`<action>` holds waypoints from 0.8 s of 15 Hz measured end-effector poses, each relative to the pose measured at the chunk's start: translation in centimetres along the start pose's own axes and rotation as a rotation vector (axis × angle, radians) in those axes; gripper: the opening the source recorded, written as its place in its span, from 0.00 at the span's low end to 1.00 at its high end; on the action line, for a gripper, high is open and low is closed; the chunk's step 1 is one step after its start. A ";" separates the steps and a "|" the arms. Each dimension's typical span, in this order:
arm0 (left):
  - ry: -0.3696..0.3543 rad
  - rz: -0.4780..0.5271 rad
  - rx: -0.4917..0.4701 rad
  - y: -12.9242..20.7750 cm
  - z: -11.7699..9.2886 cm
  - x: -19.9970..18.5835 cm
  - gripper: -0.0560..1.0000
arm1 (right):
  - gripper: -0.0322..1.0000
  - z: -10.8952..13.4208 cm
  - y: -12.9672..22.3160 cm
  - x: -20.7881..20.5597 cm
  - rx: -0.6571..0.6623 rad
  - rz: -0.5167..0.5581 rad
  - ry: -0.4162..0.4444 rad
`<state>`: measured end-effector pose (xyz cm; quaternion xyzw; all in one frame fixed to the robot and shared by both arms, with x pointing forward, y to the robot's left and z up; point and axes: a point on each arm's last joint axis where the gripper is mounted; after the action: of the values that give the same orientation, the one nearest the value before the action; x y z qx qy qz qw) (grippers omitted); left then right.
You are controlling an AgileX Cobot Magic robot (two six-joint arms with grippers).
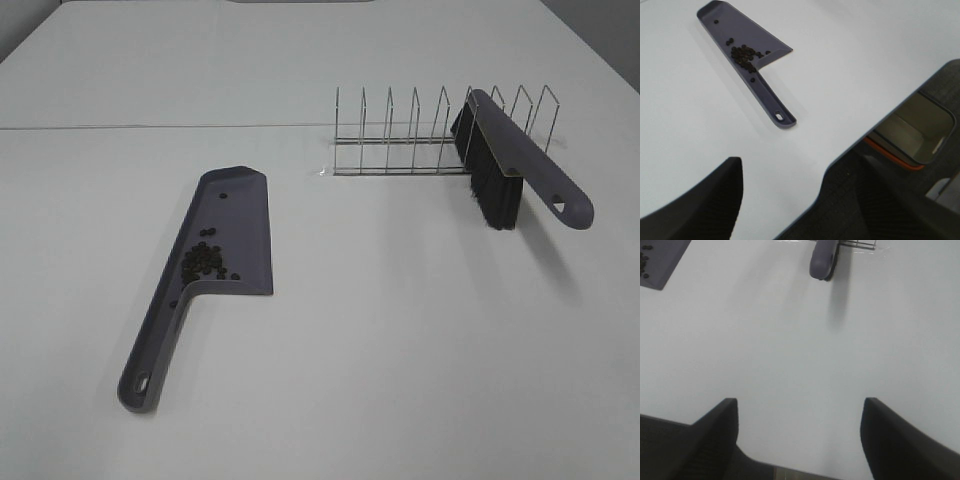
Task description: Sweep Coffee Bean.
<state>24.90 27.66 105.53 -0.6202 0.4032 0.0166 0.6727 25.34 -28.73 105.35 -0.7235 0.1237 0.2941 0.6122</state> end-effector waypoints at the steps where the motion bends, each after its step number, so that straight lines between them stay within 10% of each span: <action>1: -0.034 -0.034 -0.015 0.2 0.0 -0.4 0.65 | 0.67 0.0 0.0 0.0 0.025 0.003 0.031; 5: -0.262 -0.180 -0.111 1.0 -0.5 -1.6 0.65 | 0.67 0.2 0.6 -0.9 0.057 -0.072 0.109; 12: -0.273 -0.180 -0.117 1.0 -0.5 -1.6 0.65 | 0.67 0.5 1.2 -1.7 0.046 -0.136 0.121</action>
<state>23.02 28.20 105.62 -0.6837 0.2493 0.0636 0.6828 23.17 -28.80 105.32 -0.7323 0.1177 0.2046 0.6388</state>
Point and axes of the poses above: a point on each arm's last joint axis where the gripper is mounted, x pointing out along that axis toward the gripper, z along the wrist's bending axis when the last joint is at zero, y = z × x, and after that the axes turned 6 degrees about -x, right-handed
